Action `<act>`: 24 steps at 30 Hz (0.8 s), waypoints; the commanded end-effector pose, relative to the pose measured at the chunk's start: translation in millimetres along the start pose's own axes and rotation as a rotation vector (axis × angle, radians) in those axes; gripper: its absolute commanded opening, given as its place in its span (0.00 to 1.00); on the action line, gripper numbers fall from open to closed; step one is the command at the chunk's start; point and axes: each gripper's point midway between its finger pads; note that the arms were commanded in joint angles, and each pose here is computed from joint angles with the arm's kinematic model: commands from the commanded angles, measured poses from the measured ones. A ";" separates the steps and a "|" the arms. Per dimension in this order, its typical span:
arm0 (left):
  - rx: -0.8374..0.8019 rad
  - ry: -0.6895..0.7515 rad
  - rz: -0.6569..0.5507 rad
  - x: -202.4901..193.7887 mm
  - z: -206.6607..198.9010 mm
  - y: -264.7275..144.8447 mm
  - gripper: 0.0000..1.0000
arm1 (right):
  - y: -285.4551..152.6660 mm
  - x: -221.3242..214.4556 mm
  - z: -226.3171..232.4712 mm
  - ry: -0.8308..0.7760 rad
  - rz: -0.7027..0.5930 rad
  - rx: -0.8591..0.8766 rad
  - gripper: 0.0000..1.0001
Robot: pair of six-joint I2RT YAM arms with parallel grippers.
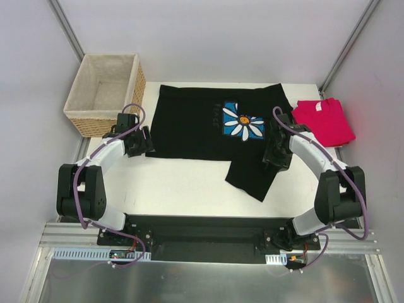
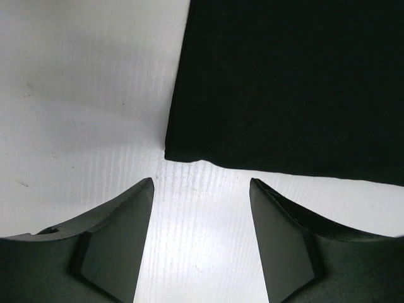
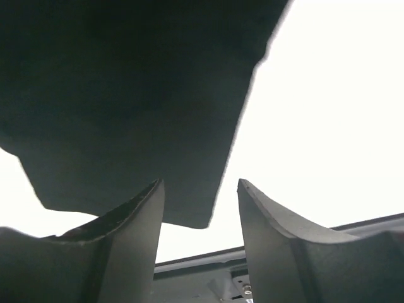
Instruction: Fold and stack the t-shirts
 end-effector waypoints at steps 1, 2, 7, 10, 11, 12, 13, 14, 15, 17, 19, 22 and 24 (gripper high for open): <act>0.005 0.011 -0.040 7.4 1.4 2.4 0.61 | 7.6 -33.4 -20.9 0.062 0.078 -0.041 0.53; 0.000 0.014 -0.047 8.9 0.1 0.2 0.61 | 13.3 -36.9 -21.3 0.076 0.095 -0.038 0.53; -0.011 0.039 -0.093 17.2 -2.8 -11.0 0.61 | 36.2 -42.8 -18.0 0.130 0.145 0.010 0.53; -0.015 0.049 -0.111 21.3 -3.5 -15.6 0.61 | 44.2 -37.4 -13.4 0.160 0.134 0.052 0.53; -0.018 0.048 -0.109 21.4 -3.9 -16.0 0.61 | 46.8 -36.8 -15.0 0.176 0.134 0.058 0.53; -0.018 0.049 -0.113 22.7 -3.8 -16.2 0.61 | 48.5 -34.2 -8.1 0.185 0.133 0.103 0.53; -0.017 0.048 -0.112 22.5 -3.6 -15.8 0.61 | 50.3 -32.8 -7.7 0.193 0.131 0.114 0.53; -0.018 0.047 -0.113 22.7 -3.9 -16.2 0.61 | 52.5 -33.4 -9.2 0.206 0.135 0.119 0.53; -0.018 0.047 -0.113 22.9 -4.1 -16.5 0.61 | 54.1 -29.6 -6.5 0.211 0.123 0.140 0.53; -0.017 0.046 -0.115 23.6 -4.3 -16.7 0.61 | 58.3 -28.5 -6.7 0.218 0.128 0.150 0.52; -0.012 0.044 -0.115 23.9 -3.3 -16.6 0.61 | 61.0 -29.0 -4.5 0.217 0.144 0.166 0.47; -0.004 0.045 -0.122 26.8 -3.1 -17.6 0.61 | 61.6 -27.8 -2.8 0.212 0.144 0.179 0.33; 0.012 0.042 -0.123 27.5 -0.6 -17.1 0.61 | 60.5 -26.5 -1.6 0.209 0.144 0.187 0.15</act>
Point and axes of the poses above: each gripper's point midway between its finger pads, its own y axis out along the fingers, its own z axis along the line the jaws close on, x = y × z, and after that the axes turned 15 degrees about -y, right-handed
